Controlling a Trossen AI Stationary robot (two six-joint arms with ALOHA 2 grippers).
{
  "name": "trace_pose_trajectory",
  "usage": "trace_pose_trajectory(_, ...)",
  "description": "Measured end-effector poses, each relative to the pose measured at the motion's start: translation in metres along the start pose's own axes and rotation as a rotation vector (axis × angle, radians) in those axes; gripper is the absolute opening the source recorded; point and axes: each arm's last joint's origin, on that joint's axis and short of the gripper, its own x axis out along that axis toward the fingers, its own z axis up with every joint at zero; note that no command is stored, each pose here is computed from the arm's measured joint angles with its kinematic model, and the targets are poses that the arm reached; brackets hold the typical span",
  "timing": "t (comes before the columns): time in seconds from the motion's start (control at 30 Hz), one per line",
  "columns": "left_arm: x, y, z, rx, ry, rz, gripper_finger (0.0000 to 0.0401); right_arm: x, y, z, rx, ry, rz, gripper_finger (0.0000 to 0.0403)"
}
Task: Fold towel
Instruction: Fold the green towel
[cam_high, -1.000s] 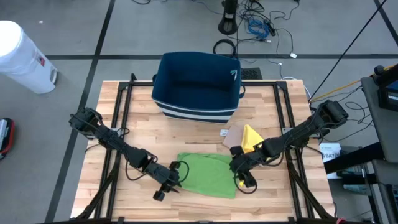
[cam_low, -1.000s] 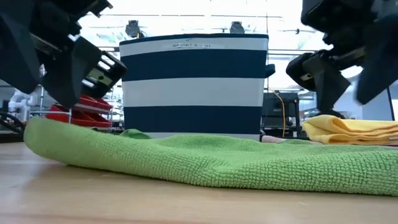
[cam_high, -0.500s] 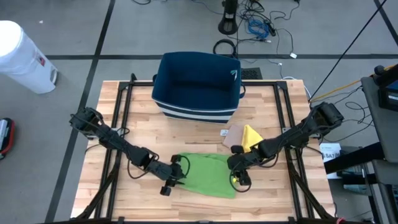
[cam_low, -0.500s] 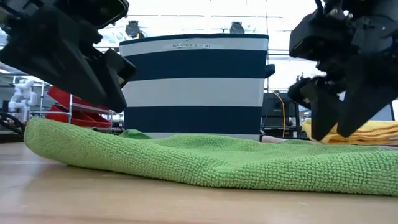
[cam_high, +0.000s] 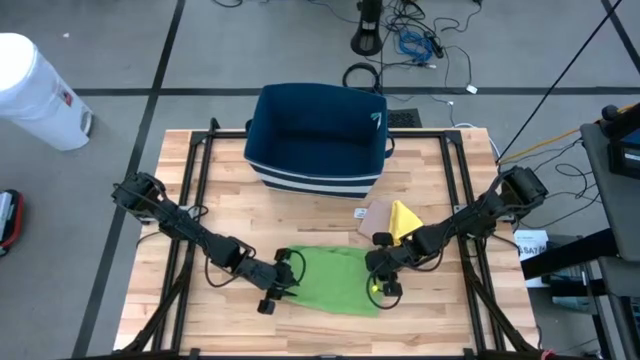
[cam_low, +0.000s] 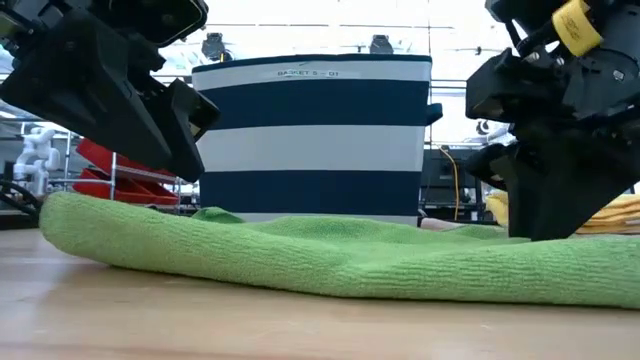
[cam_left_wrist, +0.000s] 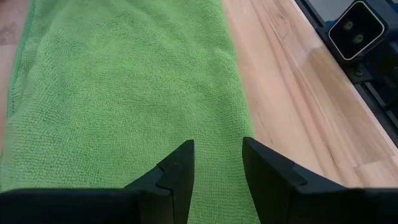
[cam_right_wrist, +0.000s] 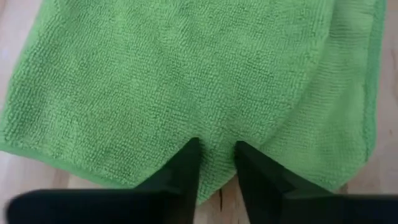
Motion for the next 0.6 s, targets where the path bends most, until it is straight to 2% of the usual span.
trace_pose_trajectory(0.2, 0.000, 0.000, 0.000, 0.000, -0.001, 0.000, 0.0141, 0.003, 0.002, -0.002, -0.063, 0.009, -0.006, 0.0010)
trace_pose_trajectory(0.37, 0.000, 0.000, 0.000, -0.001, -0.001, 0.001, 0.0141, -0.002, 0.004, 0.000, -0.068, -0.007, -0.011, 0.0011)
trace_pose_trajectory(0.5, 0.000, 0.000, 0.000, -0.002, -0.001, 0.007, 0.0141, -0.012, 0.007, 0.005, -0.071, -0.049, 0.054, 0.0013)
trace_pose_trajectory(0.6, 0.000, 0.000, 0.000, -0.002, -0.004, 0.017, 0.0141, -0.018, 0.009, 0.006, -0.102, -0.077, 0.059, 0.0011)
